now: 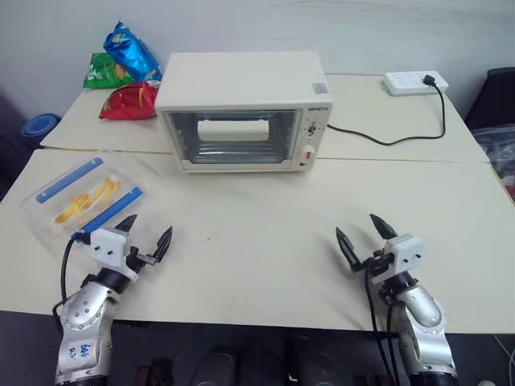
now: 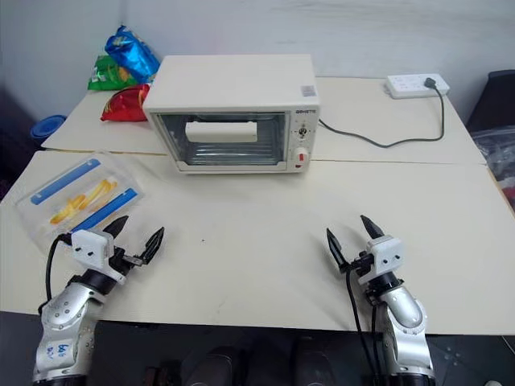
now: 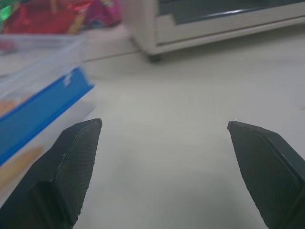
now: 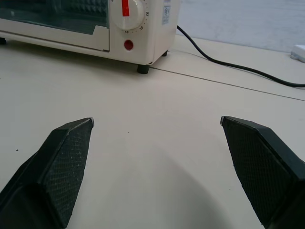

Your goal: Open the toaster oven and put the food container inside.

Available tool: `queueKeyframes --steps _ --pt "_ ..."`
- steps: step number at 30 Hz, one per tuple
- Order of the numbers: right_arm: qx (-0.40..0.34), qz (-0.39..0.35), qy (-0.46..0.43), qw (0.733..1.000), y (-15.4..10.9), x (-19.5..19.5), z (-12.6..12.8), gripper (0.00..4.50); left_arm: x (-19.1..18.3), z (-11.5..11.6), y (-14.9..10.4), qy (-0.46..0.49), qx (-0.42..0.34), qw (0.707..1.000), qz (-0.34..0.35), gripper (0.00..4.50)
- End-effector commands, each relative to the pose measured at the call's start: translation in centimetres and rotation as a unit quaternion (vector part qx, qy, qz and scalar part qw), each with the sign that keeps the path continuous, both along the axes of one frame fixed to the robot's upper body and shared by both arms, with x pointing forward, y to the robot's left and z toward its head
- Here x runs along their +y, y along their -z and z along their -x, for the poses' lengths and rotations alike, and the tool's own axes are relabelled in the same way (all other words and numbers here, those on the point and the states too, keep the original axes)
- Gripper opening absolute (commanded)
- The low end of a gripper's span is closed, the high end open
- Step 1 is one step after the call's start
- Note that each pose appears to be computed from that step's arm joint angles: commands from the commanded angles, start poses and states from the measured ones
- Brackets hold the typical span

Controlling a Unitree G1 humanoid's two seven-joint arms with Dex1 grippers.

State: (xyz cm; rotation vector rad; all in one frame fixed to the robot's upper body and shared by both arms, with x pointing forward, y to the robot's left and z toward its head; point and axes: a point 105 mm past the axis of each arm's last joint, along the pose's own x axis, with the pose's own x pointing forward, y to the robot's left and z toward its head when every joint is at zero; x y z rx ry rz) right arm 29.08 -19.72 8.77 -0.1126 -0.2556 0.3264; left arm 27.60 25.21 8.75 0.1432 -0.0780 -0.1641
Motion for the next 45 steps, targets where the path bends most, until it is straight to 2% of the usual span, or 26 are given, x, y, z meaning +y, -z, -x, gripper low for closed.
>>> queueKeyframes --steps 1,3,6,10,12,16,19,25,32,39,42,45 --pt "-0.011 0.003 -0.035 0.999 -0.5 1.1 0.1 4.46 -0.6 0.2 -1.4 0.013 -0.025 1.0 -0.004 4.5" --pt "-0.02 -0.006 -0.07 0.997 -1.7 2.1 -0.2 4.46 -0.8 0.3 -2.2 0.041 -0.03 0.998 0.021 4.5" --pt "-0.03 0.002 -0.178 0.984 -4.8 4.7 -0.4 4.46 -2.0 0.9 -2.7 0.148 0.008 0.988 0.037 4.5" --pt "0.003 0.03 -0.311 0.95 -9.2 8.1 -2.3 4.46 -0.6 0.8 -8.8 0.215 -0.033 0.974 0.065 4.5" --pt "0.016 0.034 -0.326 0.945 -10.9 9.1 -3.7 4.46 -0.7 0.9 -11.0 0.259 -0.037 0.963 0.066 4.5" --pt "0.042 0.023 -0.334 0.941 -13.0 10.8 -5.9 4.46 -1.6 1.4 -13.9 0.322 -0.035 0.944 0.065 4.5" --pt "0.037 0.02 -0.341 0.939 -14.5 12.9 -7.1 4.46 -1.7 1.6 -14.6 0.332 -0.036 0.941 0.059 4.5" --pt "0.014 0.017 -0.363 0.931 -16.5 15.8 -8.0 4.46 -2.5 1.8 -14.1 0.333 -0.036 0.94 0.068 4.5" --pt "0.006 0.018 -0.415 0.909 -17.1 18.5 -6.8 4.46 -3.4 1.6 -14.0 0.341 -0.045 0.936 0.074 4.5" --pt "0.033 0.064 -0.464 0.883 -14.5 18.2 -4.1 4.46 -2.1 1.1 -15.5 0.323 -0.059 0.94 0.09 4.5" --pt "0.038 0.128 -0.47 0.872 -11.7 17.2 -2.9 4.5 -0.7 0.6 -18.0 0.315 -0.099 0.938 0.102 3.92" --pt "0.025 0.153 -0.468 0.87 -10.7 17.0 -2.5 4.5 0.4 -1.2 -19.8 0.29 -0.135 0.943 0.094 3.04"
